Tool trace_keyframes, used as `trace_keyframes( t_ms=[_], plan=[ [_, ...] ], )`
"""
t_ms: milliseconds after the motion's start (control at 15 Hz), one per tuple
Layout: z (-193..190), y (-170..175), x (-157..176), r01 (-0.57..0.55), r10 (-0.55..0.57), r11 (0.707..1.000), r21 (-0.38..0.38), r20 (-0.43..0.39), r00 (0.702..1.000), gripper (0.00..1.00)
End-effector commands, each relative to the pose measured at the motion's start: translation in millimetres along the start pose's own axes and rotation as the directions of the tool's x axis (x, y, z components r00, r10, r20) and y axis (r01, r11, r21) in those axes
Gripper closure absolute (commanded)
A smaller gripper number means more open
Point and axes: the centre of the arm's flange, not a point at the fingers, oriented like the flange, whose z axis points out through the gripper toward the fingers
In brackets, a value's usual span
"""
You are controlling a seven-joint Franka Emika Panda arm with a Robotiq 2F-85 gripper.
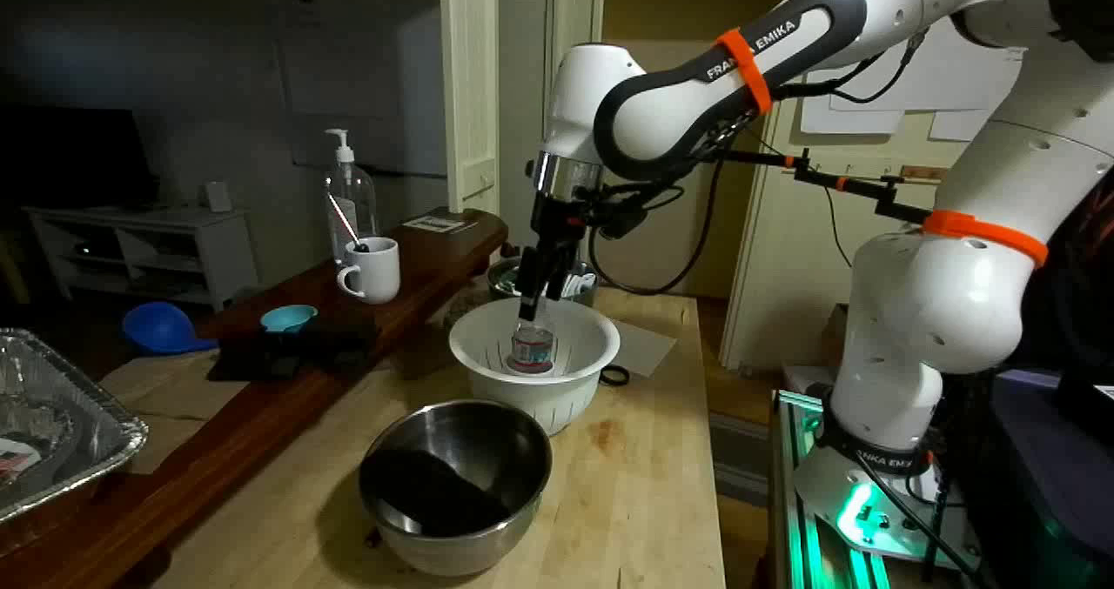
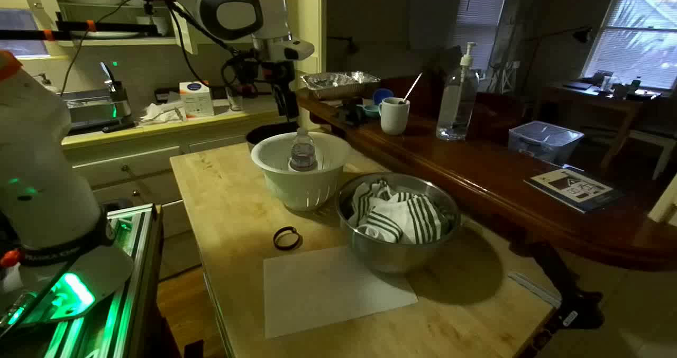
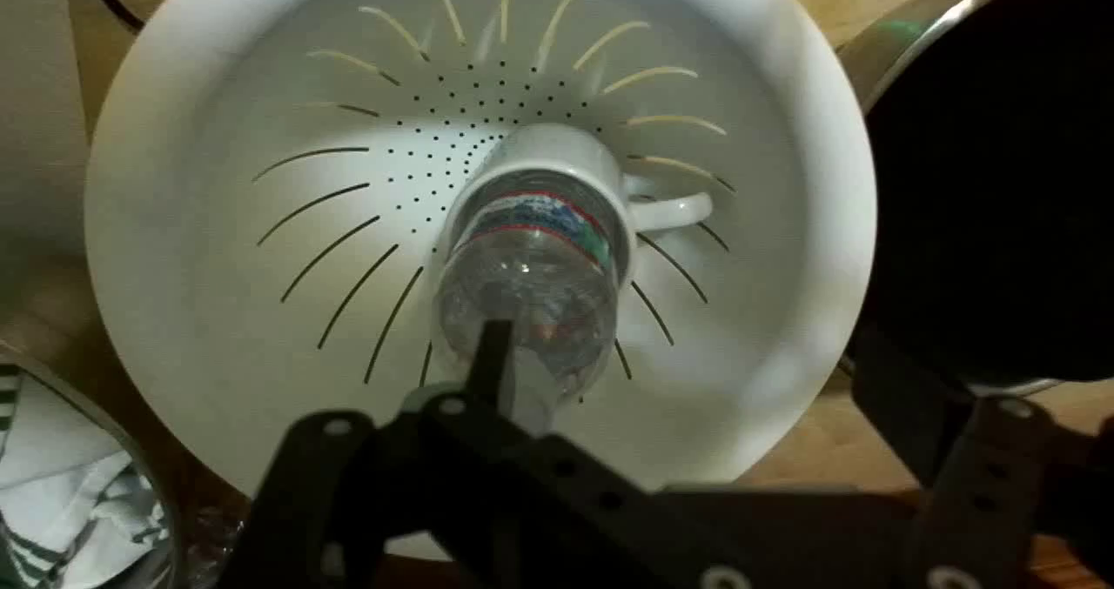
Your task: Pick up the black object from the silver bowl and put it on the ball that is on the far right
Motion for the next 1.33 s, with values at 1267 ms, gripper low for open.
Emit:
trace_keyframes(
  t_ms=[1267],
  plan=[
    [-56.7,-160.4,74.9,0.001,0.047,0.986,-0.168,0.280,0.959,0.00]
  ],
)
